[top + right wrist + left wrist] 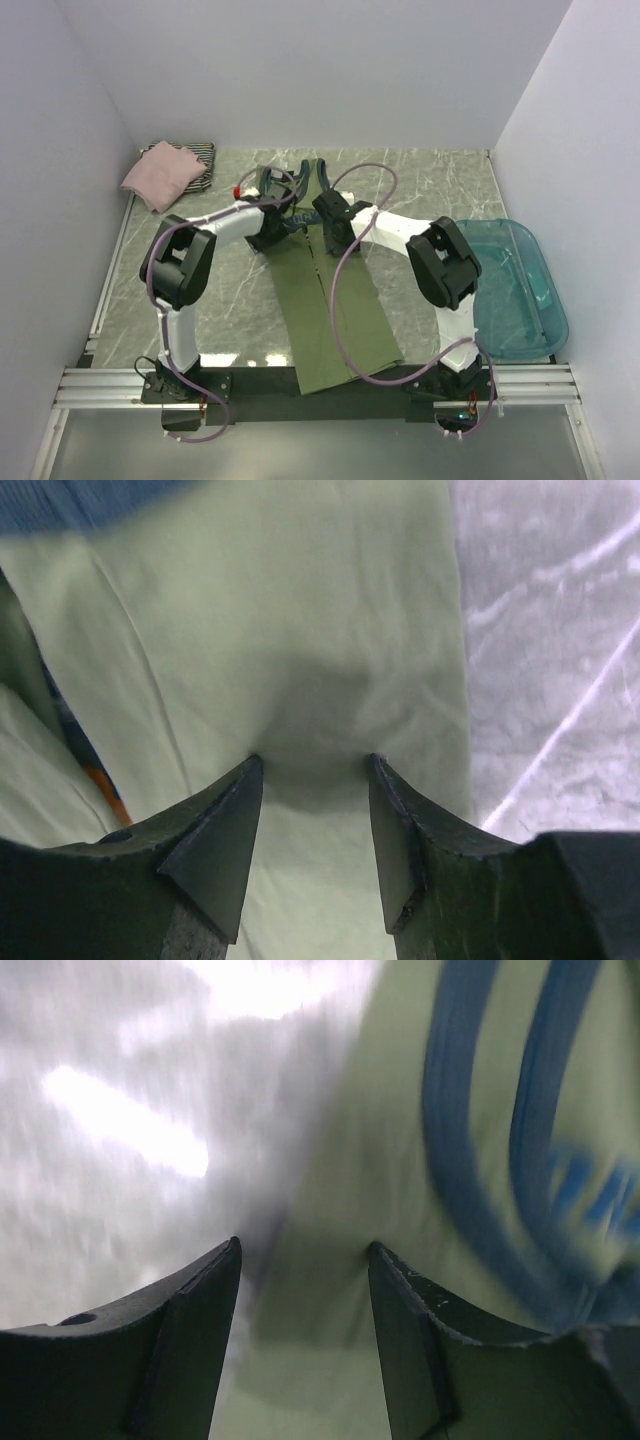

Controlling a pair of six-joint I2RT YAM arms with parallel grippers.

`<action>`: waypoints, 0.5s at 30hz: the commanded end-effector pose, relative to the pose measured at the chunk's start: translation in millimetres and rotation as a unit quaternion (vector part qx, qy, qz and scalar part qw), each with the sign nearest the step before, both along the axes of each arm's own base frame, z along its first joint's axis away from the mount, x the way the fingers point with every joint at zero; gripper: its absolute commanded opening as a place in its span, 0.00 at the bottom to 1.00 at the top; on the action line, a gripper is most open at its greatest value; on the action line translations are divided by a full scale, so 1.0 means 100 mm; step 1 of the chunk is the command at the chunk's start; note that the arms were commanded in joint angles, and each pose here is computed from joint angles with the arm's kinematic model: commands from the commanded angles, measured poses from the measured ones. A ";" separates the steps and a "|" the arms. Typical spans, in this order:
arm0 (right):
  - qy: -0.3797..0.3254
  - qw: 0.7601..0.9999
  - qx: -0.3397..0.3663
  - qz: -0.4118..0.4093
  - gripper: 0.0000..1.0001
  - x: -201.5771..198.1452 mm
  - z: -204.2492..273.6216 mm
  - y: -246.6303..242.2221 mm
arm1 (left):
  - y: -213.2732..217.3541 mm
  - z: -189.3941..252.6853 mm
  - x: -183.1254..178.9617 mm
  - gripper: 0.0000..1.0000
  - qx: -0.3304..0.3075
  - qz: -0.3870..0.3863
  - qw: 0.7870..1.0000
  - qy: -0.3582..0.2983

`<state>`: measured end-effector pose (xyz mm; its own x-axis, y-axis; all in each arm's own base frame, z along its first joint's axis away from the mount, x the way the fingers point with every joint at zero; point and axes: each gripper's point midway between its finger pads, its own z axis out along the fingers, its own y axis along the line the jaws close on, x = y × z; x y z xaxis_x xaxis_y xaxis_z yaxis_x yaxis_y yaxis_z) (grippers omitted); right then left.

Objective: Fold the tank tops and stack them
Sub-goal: Fold the tank top

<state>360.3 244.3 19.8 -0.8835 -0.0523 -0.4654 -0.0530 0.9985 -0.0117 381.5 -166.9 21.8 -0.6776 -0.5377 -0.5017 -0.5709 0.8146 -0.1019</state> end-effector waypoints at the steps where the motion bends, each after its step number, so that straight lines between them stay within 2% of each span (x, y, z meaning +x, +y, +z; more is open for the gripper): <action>1: -0.004 0.999 -0.008 -0.034 0.54 0.19 0.04 0.01 | 0.22 -0.20 0.22 0.60 0.012 0.002 0.999 0.030; 6: -0.005 0.999 0.024 -0.049 0.54 0.50 0.12 0.17 | 0.25 -0.13 0.68 0.59 0.014 -0.010 0.999 0.029; 15: 0.014 0.998 0.033 -0.058 0.54 0.91 0.00 0.23 | 0.21 -0.22 1.15 0.60 0.001 -0.028 0.999 0.024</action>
